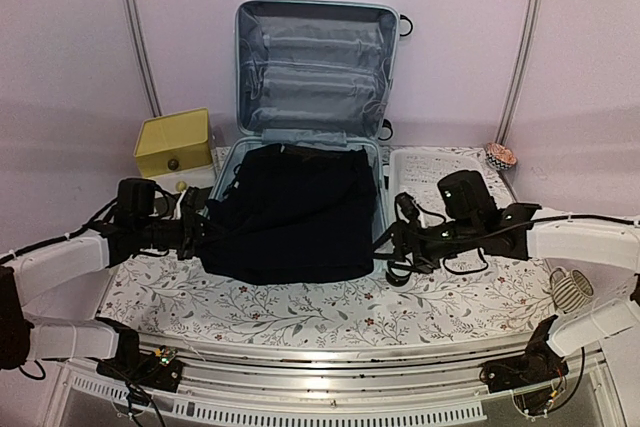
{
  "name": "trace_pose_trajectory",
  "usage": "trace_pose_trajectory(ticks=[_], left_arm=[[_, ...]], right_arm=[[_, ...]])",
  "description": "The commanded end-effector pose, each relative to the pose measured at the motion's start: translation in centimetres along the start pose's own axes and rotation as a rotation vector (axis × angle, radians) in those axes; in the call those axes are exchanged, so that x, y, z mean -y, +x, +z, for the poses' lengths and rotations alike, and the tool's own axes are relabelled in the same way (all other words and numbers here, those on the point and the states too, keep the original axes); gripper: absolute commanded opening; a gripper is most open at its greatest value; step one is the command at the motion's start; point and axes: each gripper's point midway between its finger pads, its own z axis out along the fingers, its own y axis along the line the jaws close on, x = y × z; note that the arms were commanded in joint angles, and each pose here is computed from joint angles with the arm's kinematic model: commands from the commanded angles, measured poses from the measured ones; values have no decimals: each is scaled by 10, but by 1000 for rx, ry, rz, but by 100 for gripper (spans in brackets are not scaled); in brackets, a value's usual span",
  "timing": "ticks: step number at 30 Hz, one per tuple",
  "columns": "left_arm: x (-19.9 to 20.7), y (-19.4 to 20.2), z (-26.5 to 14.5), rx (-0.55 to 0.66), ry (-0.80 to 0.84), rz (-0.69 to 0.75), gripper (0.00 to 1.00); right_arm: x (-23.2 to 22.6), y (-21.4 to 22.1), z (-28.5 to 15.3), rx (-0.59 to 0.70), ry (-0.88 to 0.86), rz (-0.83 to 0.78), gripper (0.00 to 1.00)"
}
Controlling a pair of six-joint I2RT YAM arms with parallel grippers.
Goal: Open, take out, and arrange the luggage
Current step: Pick up the clothes from the opened luggage.
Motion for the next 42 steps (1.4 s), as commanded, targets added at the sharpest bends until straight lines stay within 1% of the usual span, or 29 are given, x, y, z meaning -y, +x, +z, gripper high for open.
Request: trace_pose_trajectory(ticks=[1, 3, 5, 10, 14, 17, 20, 21, 22, 23, 24, 26, 27, 29, 31, 33, 34, 37, 38, 39, 40, 42], left_arm=[[-16, 25, -4, -79, -35, -11, 0], [-16, 26, -5, -80, -38, 1, 0], [-17, 26, -6, -76, -45, 9, 0], [-18, 27, -6, -71, -52, 24, 0], [-19, 28, -6, -76, -51, 29, 0], [-20, 29, -5, -82, -50, 30, 0], [-20, 32, -5, -92, -45, 32, 0], [-20, 33, -5, -94, -44, 37, 0], [-21, 34, -5, -96, -46, 41, 0], [-21, 34, -5, -97, -46, 50, 0], [-22, 35, -5, -96, -51, 56, 0], [-25, 33, -7, -83, -78, 68, 0], [-28, 32, -9, -71, -98, 71, 2], [-32, 31, -11, -54, -132, 82, 13], [-37, 29, -14, -41, -169, 88, 29], [-37, 26, -16, -33, -194, 91, 48], [-36, 23, -18, -22, -210, 92, 56], [-31, 10, -29, 32, -277, 111, 75], [-28, 3, -34, 55, -298, 127, 81], [-22, -3, -39, 80, -310, 147, 85], [-16, -9, -43, 101, -317, 168, 87], [0, -22, -48, 145, -314, 224, 88]], right_arm=[[-13, -1, 26, 16, -87, 103, 83], [-19, -5, 28, 36, -126, 119, 83], [-22, -12, 26, 69, -127, 148, 83], [-24, -24, 16, 140, -116, 183, 88], [-29, -27, 28, 104, -135, 200, 90], [-30, -23, 39, 72, -139, 199, 86], [-27, -19, 43, 49, -135, 205, 74], [-26, -17, 43, 44, -135, 206, 67], [-25, -15, 43, 40, -133, 206, 58], [-21, -12, 42, 36, -125, 214, 44], [-17, -8, 42, 32, -115, 221, 35], [-5, 2, 40, 20, -84, 247, 19], [2, 8, 39, 14, -62, 259, 12], [20, 21, 37, 4, -11, 280, 4], [36, 34, 37, -13, 27, 289, 3], [47, 46, 39, -40, 40, 291, 3], [51, 50, 41, -53, 48, 294, 3], [58, 60, 46, -82, 74, 284, 4], [59, 61, 47, -88, 80, 277, 10], [59, 61, 48, -91, 83, 272, 20], [59, 61, 48, -92, 88, 260, 30], [54, 52, 45, -73, 106, 228, 42]])
